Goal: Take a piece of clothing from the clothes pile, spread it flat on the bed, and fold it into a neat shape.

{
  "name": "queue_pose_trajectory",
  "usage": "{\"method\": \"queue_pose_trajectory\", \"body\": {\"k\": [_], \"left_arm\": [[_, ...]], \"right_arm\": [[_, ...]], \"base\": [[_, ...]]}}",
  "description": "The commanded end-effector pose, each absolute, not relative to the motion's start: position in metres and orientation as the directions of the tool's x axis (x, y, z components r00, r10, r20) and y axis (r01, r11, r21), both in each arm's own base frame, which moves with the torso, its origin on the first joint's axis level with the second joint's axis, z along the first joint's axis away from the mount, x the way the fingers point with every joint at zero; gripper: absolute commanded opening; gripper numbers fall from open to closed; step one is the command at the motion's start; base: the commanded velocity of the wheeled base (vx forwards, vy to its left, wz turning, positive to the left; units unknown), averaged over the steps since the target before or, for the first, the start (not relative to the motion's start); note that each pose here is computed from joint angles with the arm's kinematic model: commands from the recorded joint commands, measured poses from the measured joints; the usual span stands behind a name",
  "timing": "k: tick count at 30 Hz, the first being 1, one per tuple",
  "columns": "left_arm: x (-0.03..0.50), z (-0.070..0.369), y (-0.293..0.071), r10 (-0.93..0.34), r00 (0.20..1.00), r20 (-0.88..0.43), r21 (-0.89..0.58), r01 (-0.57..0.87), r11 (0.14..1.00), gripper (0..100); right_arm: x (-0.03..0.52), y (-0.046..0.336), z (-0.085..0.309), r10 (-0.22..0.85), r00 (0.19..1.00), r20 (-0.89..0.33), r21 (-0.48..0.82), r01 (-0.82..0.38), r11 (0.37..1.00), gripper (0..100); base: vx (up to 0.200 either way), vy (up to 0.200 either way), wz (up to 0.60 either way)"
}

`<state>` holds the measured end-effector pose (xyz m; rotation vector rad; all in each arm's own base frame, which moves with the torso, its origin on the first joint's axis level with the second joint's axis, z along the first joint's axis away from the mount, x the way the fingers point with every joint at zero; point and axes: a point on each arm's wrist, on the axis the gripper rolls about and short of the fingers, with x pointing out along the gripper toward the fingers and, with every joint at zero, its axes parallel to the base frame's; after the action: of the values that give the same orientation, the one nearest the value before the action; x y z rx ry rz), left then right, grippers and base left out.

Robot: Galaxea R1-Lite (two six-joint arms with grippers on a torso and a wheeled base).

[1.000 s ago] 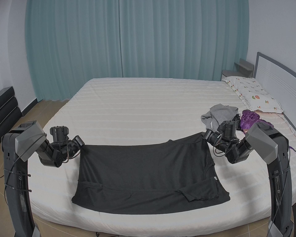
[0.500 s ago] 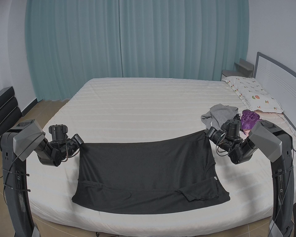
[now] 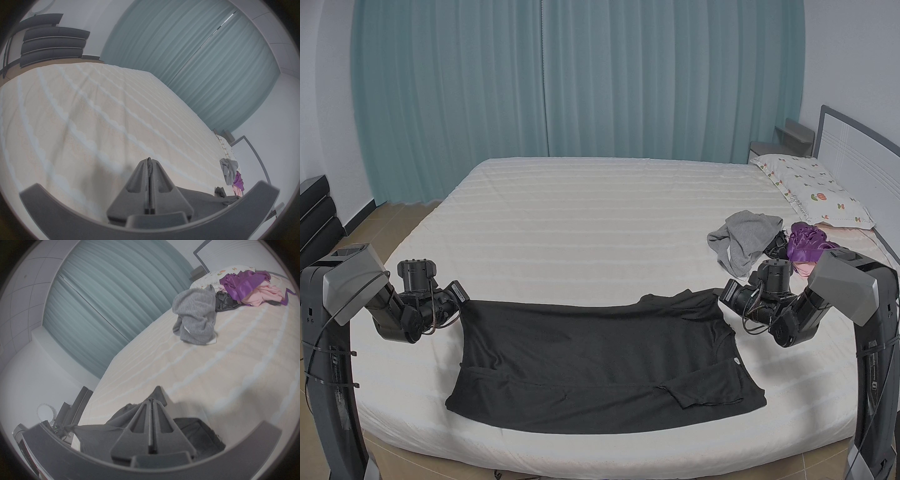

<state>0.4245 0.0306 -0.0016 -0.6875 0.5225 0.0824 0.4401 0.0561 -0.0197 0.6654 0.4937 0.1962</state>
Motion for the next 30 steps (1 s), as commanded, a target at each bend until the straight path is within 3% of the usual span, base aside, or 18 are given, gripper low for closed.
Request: {"method": "queue_pose_trajectory", "body": {"k": [1,21,30], "left_arm": [[0.415,0.008,0.029,-0.100,0.868,-0.486,-0.581,-0.235,0.779,0],[0.406,0.016,0.021,-0.112,0.891,-0.441,-0.594,-0.196,0.781,0],[0.411,0.000,0.024,-0.104,0.879,-0.465,-0.588,-0.219,0.779,0]], "right_arm": [[0.425,0.055,-0.010,0.355,0.854,-0.380,0.643,-0.033,0.765,0],[0.410,0.033,0.000,0.377,0.880,-0.287,0.696,-0.078,0.714,0],[0.406,0.033,-0.007,0.379,0.871,-0.312,0.698,-0.061,0.713,0]], "base": [[0.000,0.000,0.00],[0.000,0.000,0.00],[0.000,0.000,0.00]]}}
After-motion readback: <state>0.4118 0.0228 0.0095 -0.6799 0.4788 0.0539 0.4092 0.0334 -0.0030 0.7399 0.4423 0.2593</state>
